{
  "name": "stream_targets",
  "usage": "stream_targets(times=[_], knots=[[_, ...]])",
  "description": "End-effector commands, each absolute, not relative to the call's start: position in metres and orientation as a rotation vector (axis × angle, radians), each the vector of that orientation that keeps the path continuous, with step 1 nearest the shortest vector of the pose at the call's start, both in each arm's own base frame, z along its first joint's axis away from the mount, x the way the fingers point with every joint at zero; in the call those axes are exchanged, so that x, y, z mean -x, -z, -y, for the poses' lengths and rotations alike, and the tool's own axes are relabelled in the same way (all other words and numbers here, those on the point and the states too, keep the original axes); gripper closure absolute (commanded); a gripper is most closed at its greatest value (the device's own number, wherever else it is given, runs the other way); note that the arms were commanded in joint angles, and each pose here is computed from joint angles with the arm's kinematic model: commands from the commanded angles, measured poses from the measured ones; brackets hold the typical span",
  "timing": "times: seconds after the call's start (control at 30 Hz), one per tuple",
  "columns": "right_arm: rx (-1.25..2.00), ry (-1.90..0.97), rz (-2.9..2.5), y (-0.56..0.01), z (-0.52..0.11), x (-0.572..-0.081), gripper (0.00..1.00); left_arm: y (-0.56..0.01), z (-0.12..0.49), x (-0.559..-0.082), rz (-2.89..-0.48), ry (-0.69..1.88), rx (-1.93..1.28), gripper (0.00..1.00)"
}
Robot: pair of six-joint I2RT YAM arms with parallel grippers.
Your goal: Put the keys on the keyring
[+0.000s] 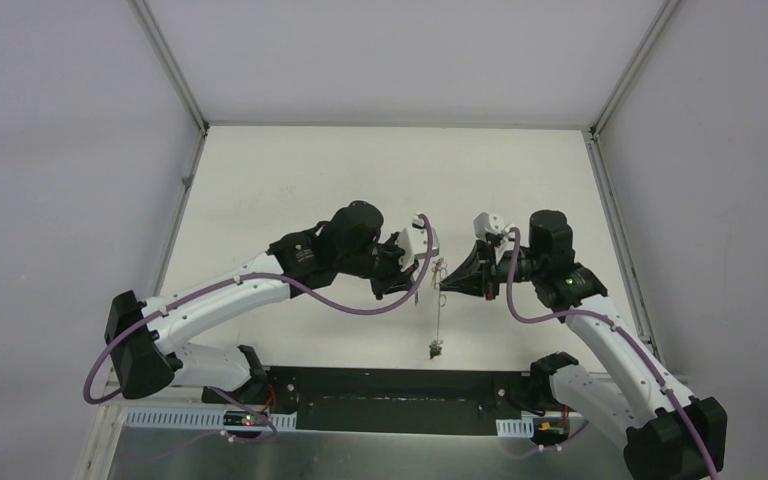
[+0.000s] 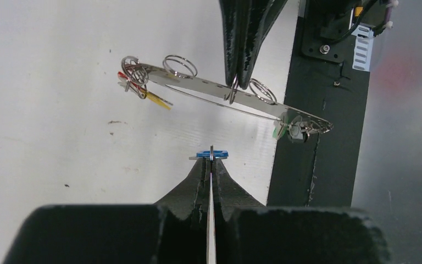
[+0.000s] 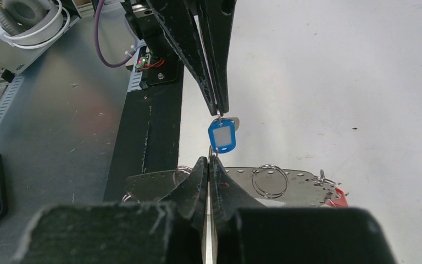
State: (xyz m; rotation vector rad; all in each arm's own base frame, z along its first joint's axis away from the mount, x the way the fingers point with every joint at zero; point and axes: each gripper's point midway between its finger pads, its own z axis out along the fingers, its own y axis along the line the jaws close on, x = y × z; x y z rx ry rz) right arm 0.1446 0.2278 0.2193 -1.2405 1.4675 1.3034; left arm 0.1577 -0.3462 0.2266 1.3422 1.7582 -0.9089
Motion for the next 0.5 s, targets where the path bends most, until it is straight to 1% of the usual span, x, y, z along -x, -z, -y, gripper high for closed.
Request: stream_targets(times=[0.0, 0.17, 0.47], knots=[[1.329, -1.302, -1.29, -0.237, -0.232, -0.134, 1.0, -0.257, 0.355, -0.157, -1.529, 0.868, -1.377, 1.0], [1.364, -1.346, -1.25, -0.239, -0.235, -0.124, 1.0, -0.263, 0.361, -0.152, -1.443, 0.836, -1.4, 1.0], [1.385, -1.38, -1.24, -0.238, -0.239, -0.118, 1.0, -0.268, 0.364, -0.153, -1.406, 0.776, -1.402, 1.0]])
